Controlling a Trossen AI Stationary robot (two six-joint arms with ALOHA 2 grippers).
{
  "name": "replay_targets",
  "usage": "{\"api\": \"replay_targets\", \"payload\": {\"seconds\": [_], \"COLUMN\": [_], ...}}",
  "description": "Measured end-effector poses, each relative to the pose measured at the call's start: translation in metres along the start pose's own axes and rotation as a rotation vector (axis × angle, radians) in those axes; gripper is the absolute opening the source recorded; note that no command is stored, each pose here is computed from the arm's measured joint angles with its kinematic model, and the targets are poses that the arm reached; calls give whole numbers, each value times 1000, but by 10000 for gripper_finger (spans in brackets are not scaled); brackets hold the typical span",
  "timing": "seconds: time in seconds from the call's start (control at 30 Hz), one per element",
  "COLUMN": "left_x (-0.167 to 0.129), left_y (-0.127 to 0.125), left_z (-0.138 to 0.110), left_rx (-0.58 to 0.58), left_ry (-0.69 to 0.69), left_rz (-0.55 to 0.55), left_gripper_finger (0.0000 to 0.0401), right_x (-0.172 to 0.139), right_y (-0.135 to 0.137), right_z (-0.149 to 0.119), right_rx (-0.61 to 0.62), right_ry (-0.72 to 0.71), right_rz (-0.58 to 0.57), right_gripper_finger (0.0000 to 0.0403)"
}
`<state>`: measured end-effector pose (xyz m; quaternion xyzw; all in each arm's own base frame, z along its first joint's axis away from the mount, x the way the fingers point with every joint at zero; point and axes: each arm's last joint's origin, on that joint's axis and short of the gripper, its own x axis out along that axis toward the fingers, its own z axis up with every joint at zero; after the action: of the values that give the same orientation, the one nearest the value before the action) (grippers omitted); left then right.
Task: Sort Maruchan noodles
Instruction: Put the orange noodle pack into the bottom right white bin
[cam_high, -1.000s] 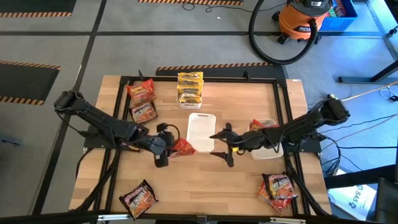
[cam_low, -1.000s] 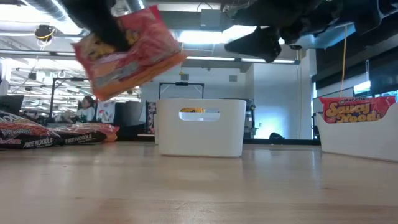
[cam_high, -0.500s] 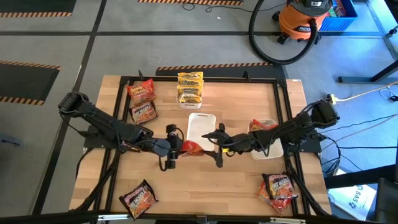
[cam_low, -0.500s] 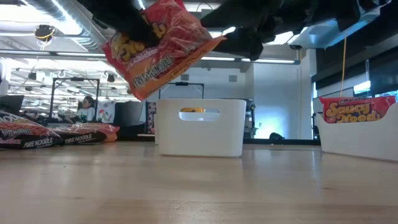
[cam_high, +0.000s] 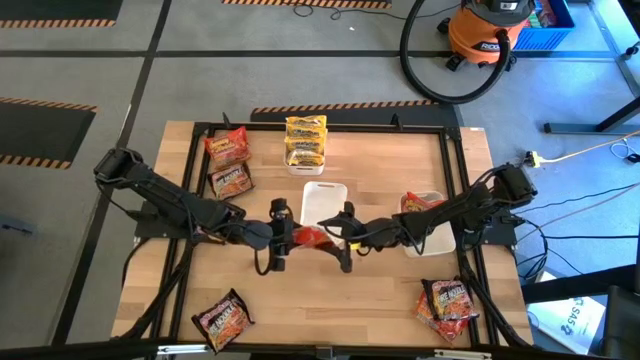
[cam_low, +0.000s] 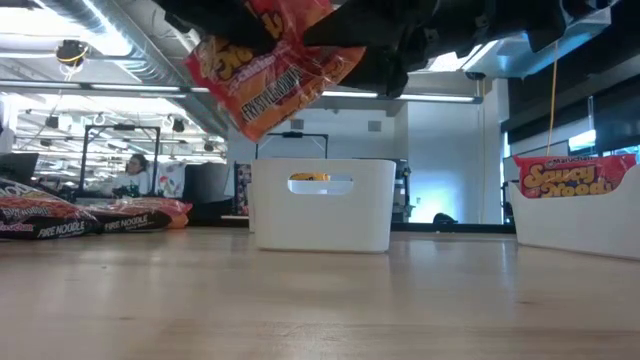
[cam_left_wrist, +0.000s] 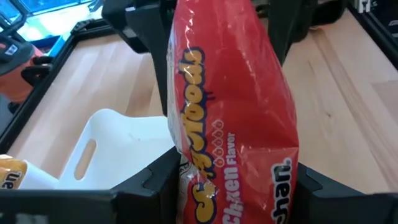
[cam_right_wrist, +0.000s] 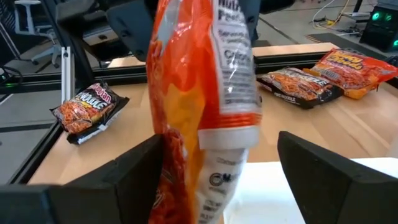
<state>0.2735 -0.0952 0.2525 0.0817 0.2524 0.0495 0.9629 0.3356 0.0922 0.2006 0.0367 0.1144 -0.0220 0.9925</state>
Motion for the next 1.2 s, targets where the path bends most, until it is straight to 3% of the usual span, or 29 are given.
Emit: {"api": "replay_targets", "payload": {"seconds": [0.2,0.63,1.2], "left_x": [2,2,-21], "left_y": [5,6,14], "left_z": [2,3,16], "left_rx": [-18,1,-6], "left_ry": [-16,-23,-107], "left_rz": [33,19,9], "left_gripper_finger": [171,174,175], "right_x": [0,0,-12], "right_y": [1,0,-1], "right_z": [-1,-1,16], "right_rx": [-16,-101,-108], "right_ry": [10,11,-14], "right_rz": [23,23,28], "right_gripper_finger": [254,96,71]}}
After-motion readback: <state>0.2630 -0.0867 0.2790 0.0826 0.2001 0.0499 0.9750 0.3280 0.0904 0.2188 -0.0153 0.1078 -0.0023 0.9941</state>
